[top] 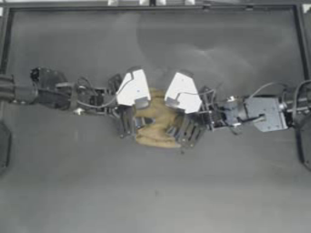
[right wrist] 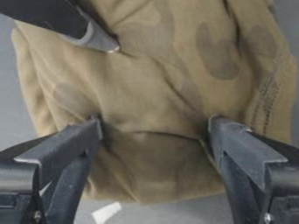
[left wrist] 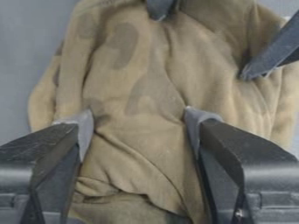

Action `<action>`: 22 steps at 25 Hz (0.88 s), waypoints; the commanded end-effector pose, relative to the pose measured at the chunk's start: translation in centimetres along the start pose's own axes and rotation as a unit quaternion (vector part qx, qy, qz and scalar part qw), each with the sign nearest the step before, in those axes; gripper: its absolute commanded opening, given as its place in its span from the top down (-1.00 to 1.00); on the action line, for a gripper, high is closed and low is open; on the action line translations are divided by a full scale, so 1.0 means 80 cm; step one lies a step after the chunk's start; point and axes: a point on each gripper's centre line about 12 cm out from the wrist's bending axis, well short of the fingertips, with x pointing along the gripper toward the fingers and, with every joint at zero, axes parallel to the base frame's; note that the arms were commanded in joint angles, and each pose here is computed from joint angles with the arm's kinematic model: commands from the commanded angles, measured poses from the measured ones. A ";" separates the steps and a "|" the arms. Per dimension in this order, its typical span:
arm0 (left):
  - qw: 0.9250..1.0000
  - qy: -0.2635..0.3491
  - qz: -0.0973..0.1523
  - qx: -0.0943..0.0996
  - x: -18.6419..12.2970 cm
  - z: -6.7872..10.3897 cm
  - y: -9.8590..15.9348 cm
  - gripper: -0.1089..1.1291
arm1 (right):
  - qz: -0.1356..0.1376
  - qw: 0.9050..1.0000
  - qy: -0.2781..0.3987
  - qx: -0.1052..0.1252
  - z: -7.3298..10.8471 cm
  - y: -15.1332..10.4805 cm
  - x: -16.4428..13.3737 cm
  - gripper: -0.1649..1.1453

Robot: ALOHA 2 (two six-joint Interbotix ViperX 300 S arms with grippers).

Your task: Fold shirt

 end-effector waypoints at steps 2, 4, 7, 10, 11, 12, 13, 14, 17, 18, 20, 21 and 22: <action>1.000 -0.002 -0.015 0.013 -0.004 0.004 -0.025 -0.70 | 0.012 1.000 -0.006 -0.009 -0.002 0.017 -0.014 -0.80; 1.000 0.000 -0.020 0.015 -0.004 0.003 -0.033 -0.70 | 0.015 1.000 -0.004 -0.009 -0.006 0.020 -0.019 -0.80; 1.000 0.004 -0.026 0.009 -0.005 0.003 -0.043 -0.70 | 0.022 1.000 -0.004 -0.009 -0.011 0.026 -0.025 -0.80; 0.999 0.015 -0.031 0.011 -0.009 0.000 -0.055 -0.70 | 0.030 0.999 -0.006 -0.016 -0.013 0.037 -0.030 -0.80; 0.999 0.020 -0.033 0.014 -0.010 0.000 -0.060 -0.70 | 0.033 0.999 -0.006 -0.017 -0.014 0.039 -0.031 -0.80; 0.999 0.026 -0.034 0.015 -0.011 -0.001 -0.064 -0.70 | 0.035 0.999 -0.007 -0.019 -0.014 0.042 -0.033 -0.80; 0.999 0.029 -0.037 0.017 -0.012 0.000 -0.070 -0.70 | 0.037 0.999 -0.008 -0.019 -0.014 0.044 -0.033 -0.80; 0.999 0.032 -0.038 0.020 -0.014 0.001 -0.074 -0.70 | 0.039 0.999 -0.008 -0.022 -0.015 0.047 -0.034 -0.80; 0.998 0.039 -0.040 0.029 -0.016 0.005 -0.083 -0.70 | 0.047 0.998 -0.016 -0.026 -0.012 0.054 -0.041 -0.80; 0.998 0.041 -0.039 0.029 -0.016 0.007 -0.083 -0.70 | 0.048 0.998 -0.018 -0.027 -0.011 0.055 -0.043 -0.80; 0.998 0.039 -0.038 0.032 -0.017 0.011 -0.084 -0.70 | 0.051 0.998 -0.024 -0.026 -0.008 0.055 -0.048 -0.80; 0.998 0.039 -0.037 0.032 -0.016 0.013 -0.082 -0.70 | 0.052 0.998 -0.029 -0.026 -0.005 0.055 -0.052 -0.80; 0.998 0.036 -0.037 0.032 -0.017 0.015 -0.081 -0.70 | 0.054 0.998 -0.033 -0.028 -0.003 0.055 -0.056 -0.80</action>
